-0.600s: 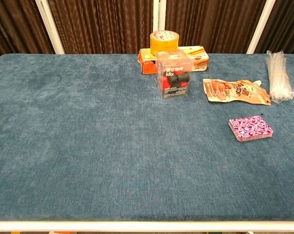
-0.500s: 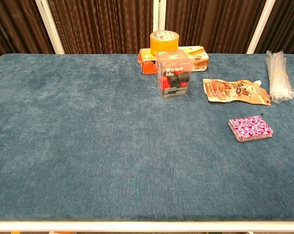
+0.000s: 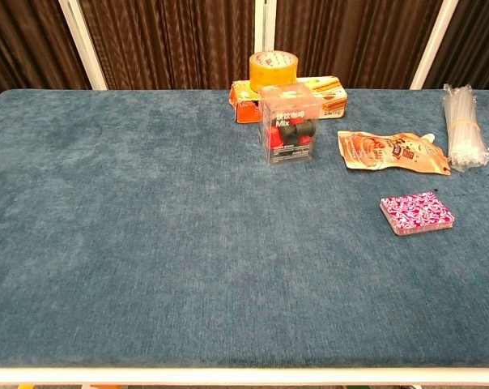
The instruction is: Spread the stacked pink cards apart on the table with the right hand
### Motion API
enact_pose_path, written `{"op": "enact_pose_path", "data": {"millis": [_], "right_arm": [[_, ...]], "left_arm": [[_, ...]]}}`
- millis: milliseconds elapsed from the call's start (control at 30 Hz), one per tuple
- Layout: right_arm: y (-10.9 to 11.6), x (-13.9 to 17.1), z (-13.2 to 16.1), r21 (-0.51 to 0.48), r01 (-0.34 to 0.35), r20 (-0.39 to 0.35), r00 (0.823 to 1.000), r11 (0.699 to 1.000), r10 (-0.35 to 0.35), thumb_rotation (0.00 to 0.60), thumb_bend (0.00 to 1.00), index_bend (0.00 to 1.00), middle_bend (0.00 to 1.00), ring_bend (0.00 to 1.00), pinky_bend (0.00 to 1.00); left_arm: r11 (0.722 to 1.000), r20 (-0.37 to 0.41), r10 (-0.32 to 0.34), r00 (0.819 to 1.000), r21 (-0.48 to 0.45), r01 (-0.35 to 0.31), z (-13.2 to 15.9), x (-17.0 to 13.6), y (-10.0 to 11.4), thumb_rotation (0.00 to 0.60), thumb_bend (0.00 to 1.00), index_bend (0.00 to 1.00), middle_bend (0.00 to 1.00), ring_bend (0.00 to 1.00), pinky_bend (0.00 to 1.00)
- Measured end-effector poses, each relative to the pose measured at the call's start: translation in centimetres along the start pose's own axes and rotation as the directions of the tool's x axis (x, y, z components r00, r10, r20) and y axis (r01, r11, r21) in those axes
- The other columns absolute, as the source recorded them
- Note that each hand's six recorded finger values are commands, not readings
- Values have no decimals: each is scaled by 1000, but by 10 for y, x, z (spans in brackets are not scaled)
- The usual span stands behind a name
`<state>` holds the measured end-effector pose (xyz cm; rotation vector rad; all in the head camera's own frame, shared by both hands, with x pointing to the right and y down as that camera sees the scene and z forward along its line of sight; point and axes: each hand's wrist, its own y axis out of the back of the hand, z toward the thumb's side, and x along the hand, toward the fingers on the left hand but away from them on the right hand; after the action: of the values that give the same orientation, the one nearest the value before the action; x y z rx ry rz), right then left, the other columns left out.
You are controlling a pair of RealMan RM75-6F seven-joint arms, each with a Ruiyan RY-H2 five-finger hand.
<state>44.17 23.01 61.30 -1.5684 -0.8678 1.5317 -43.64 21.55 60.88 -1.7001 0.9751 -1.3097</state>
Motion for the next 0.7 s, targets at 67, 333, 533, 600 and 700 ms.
{"op": "enact_pose_path", "data": {"millis": [67,333,533,600,700], "right_arm": [[2,-1,2,0,6,-4,1000,1000,-6,600,146,0,0,0,0],[2,-2,1,5,-11,0,1000,1000,11,600,146,0,0,0,0],[0,-6,5,7,-21,-12,1000,1000,22,600,147,0,0,0,0],[-1,-9,7,10,-28,-19,999,1000,29,600,149,0,0,1,0],[-3,-12,8,13,-48,-19,999,999,48,600,155,0,0,123,195]], "left_arm": [[1000,4,10,1000,-2,-10,1,2,3,600,0,134,99,0,97],[1000,-7,3,1000,-2,-3,-3,-1,1,600,0,134,99,0,97],[1000,-12,-4,1000,1,4,-5,-1,-2,600,0,134,99,0,97],[1000,-13,-5,1000,3,5,-5,-2,-2,600,0,134,99,0,97],[1000,-17,-10,1000,2,10,-6,-3,-2,600,0,134,99,0,97]]}}
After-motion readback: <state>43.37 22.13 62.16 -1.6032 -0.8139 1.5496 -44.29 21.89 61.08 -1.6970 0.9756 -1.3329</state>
